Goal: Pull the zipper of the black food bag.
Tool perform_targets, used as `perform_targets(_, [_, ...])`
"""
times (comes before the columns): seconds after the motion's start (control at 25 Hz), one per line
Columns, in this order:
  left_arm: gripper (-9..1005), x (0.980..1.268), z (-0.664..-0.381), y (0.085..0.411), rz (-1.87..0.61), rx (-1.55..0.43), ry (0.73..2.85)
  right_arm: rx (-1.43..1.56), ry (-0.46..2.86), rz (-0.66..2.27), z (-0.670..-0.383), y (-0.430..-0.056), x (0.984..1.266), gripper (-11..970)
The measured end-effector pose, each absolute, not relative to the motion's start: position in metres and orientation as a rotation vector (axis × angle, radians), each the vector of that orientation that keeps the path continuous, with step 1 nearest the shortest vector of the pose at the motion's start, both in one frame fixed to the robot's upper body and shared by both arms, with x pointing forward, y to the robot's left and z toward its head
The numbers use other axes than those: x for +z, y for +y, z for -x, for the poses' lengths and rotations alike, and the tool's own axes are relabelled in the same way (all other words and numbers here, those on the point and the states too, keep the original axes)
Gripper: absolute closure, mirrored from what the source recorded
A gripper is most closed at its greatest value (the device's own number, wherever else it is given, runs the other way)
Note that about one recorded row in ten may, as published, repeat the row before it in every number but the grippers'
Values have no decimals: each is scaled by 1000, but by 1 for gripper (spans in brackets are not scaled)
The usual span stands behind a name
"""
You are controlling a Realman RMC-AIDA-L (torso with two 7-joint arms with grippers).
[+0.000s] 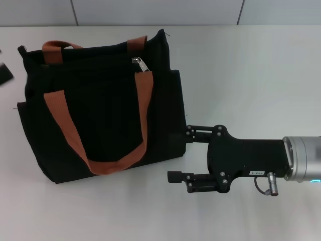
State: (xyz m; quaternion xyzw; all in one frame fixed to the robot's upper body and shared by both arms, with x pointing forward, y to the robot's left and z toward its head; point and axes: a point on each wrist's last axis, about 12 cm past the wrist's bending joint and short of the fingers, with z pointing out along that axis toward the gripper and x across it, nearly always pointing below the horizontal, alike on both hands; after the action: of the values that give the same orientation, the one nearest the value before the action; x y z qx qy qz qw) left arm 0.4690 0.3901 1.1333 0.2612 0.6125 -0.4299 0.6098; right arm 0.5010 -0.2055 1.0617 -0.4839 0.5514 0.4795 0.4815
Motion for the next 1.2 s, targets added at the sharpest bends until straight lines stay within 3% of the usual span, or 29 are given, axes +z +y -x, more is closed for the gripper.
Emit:
perform_targets(0.16, [164, 1118, -462, 367, -726, -1058, 1418, 1170, 1346, 1184, -501, -205, 1061, 234])
perform_targets(0.48, [165, 1064, -425, 307, -956, -1111, 1373, 1174, 1351, 1210, -499, -202, 1059, 234])
perform_targets(0.68, [166, 1040, -427, 302, -974, -1060, 1510, 1167, 1369, 1226, -493, -198, 1048, 234])
perform_targets(1.2, [168, 1044, -428, 310, -1036, -1102, 1528, 1168, 1385, 1241, -487, -197, 1042, 234])
